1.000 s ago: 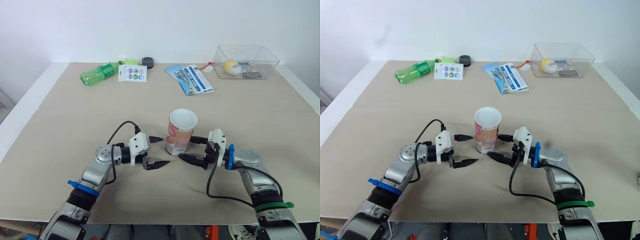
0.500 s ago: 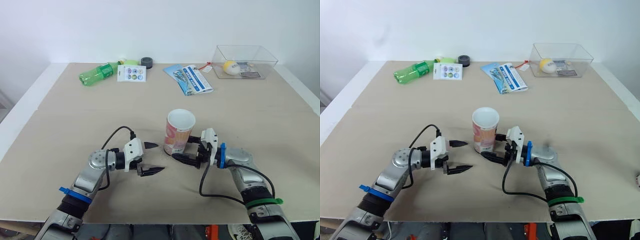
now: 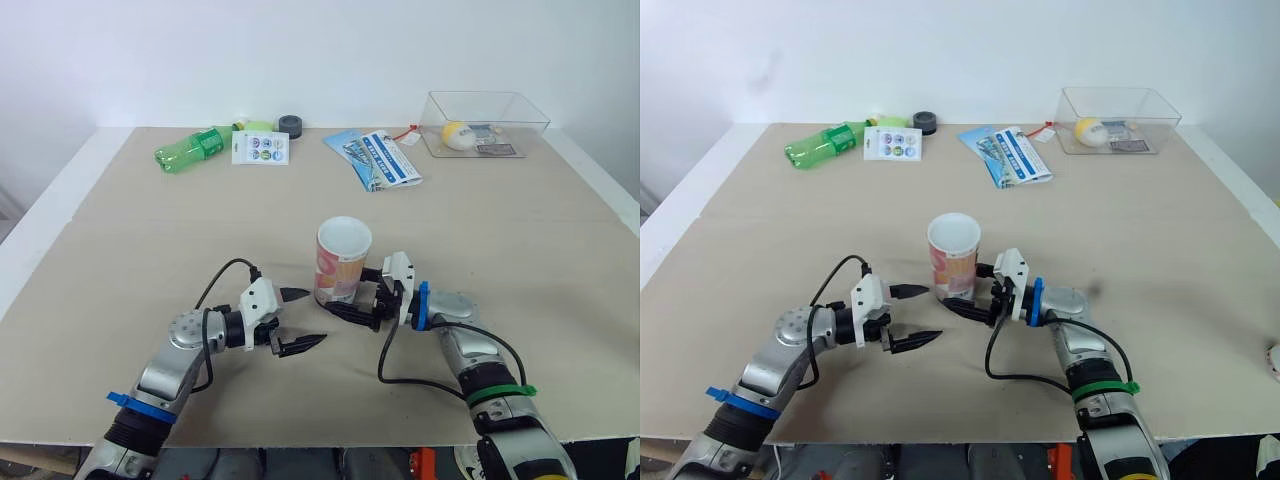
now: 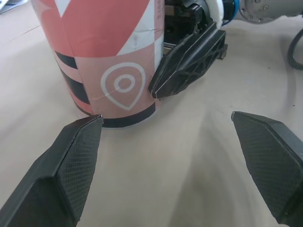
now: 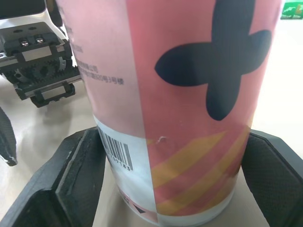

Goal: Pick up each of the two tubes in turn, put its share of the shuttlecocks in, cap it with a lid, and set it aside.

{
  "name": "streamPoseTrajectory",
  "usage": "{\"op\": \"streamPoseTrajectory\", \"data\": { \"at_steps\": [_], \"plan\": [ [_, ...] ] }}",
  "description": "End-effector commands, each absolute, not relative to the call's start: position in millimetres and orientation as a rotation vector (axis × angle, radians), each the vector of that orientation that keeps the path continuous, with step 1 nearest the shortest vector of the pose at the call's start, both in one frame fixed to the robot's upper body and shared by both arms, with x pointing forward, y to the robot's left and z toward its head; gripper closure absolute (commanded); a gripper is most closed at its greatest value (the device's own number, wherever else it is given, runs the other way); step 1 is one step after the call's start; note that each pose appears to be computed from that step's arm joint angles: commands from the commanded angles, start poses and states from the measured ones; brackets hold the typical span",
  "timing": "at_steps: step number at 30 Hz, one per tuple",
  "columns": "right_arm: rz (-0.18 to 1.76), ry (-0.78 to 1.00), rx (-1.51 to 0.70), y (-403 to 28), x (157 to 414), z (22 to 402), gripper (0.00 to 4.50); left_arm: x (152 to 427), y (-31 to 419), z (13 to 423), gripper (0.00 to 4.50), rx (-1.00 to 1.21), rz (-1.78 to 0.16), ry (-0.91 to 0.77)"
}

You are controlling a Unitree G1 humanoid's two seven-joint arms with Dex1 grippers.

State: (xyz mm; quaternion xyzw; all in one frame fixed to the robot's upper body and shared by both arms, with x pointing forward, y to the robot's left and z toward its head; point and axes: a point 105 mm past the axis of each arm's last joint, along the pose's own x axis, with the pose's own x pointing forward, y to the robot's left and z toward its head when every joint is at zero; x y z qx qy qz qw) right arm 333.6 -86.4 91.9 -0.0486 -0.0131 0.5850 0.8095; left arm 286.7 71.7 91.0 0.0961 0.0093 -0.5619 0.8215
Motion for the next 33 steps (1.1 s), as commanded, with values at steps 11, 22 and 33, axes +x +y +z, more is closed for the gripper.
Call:
{"op": "streamPoseTrajectory", "data": {
  "at_steps": [11, 22, 33],
  "plan": [
    [1.278, -0.122, -0.215, -63.2, 334.0, 88.4, 0.03, 288.9, 79.6, 102.1, 0.0, 0.224, -1.151, -0.022],
    [1.262, -0.03, -0.079, -57.9, 342.4, 87.2, 0.03, 290.4, 76.1, 100.7, 0.0, 0.242, -1.161, -0.02],
    [1.288, -0.069, -0.138, -44.9, 342.3, 87.7, 0.03, 290.6, 76.6, 99.8, 0.0, 0.247, -1.149, -0.021]
  ]
}}
